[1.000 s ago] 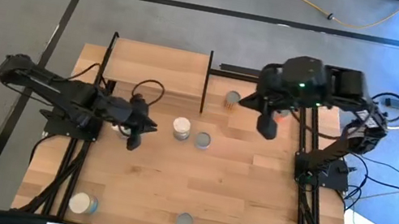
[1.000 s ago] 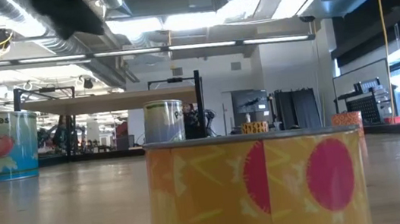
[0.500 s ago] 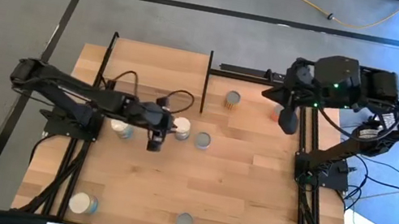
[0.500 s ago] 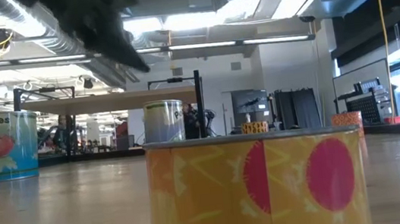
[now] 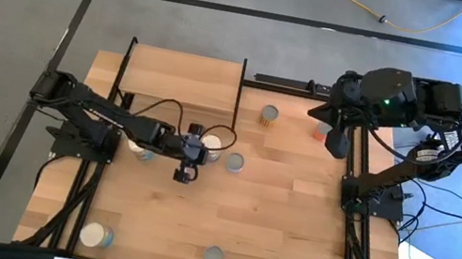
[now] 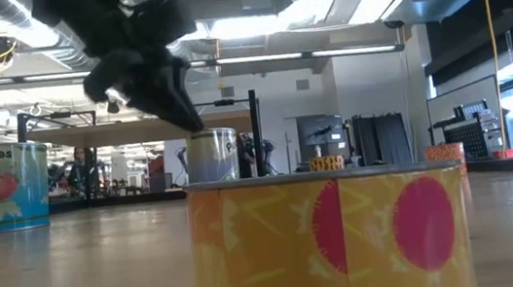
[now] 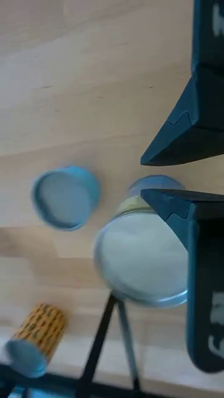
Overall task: Pick and place cans onto a shelf
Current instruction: Put the blue canned peas on the shelf
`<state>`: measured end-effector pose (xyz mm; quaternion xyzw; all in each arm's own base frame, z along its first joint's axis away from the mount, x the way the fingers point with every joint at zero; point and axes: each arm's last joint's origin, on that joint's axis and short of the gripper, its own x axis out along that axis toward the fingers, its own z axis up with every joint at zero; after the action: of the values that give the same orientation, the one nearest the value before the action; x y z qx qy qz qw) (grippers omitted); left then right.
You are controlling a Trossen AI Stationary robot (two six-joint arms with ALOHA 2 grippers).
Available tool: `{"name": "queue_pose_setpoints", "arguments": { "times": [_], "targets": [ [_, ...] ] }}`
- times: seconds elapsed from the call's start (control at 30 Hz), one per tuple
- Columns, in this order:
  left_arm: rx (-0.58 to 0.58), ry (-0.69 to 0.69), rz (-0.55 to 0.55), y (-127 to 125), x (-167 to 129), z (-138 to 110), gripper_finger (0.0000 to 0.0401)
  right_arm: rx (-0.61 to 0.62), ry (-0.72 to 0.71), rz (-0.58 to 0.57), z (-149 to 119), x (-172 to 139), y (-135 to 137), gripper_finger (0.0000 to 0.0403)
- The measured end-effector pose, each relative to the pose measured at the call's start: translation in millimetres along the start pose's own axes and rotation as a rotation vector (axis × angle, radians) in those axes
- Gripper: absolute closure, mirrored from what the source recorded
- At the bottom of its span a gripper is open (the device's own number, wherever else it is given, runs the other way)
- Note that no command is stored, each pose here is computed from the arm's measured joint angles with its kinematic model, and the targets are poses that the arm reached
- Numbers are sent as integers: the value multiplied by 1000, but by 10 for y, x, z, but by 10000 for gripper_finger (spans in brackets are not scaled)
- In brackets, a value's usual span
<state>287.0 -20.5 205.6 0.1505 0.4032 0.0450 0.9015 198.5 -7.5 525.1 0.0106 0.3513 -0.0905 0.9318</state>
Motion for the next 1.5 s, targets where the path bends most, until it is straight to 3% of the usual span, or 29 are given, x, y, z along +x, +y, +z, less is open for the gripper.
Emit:
{"name": "queue_pose_setpoints", "arguments": {
  "times": [0.23, 0.33, 0.7, 1.0, 1.23, 1.5],
  "targets": [
    [23, -15, 77, 87, -201, 301, 338, -4, 4, 0, -3, 0, 0, 392],
    [-28, 5, 74, 128, -232, 358, 338, -4, 4, 0, -4, 0, 0, 392],
    [-191, 77, -5, 249, -137, 196, 338, -5, 10, 0, -9, 0, -1, 392],
    [-197, 78, -62, 249, -54, 190, 338, -29, 9, 0, -9, 0, -1, 392],
    [-123, 133, -76, 185, 160, 134, 338, -29, 10, 0, -8, 2, 0, 392],
    [-117, 96, -53, 246, 36, 294, 338, -28, 10, 0, -8, 3, 0, 392]
  ]
}}
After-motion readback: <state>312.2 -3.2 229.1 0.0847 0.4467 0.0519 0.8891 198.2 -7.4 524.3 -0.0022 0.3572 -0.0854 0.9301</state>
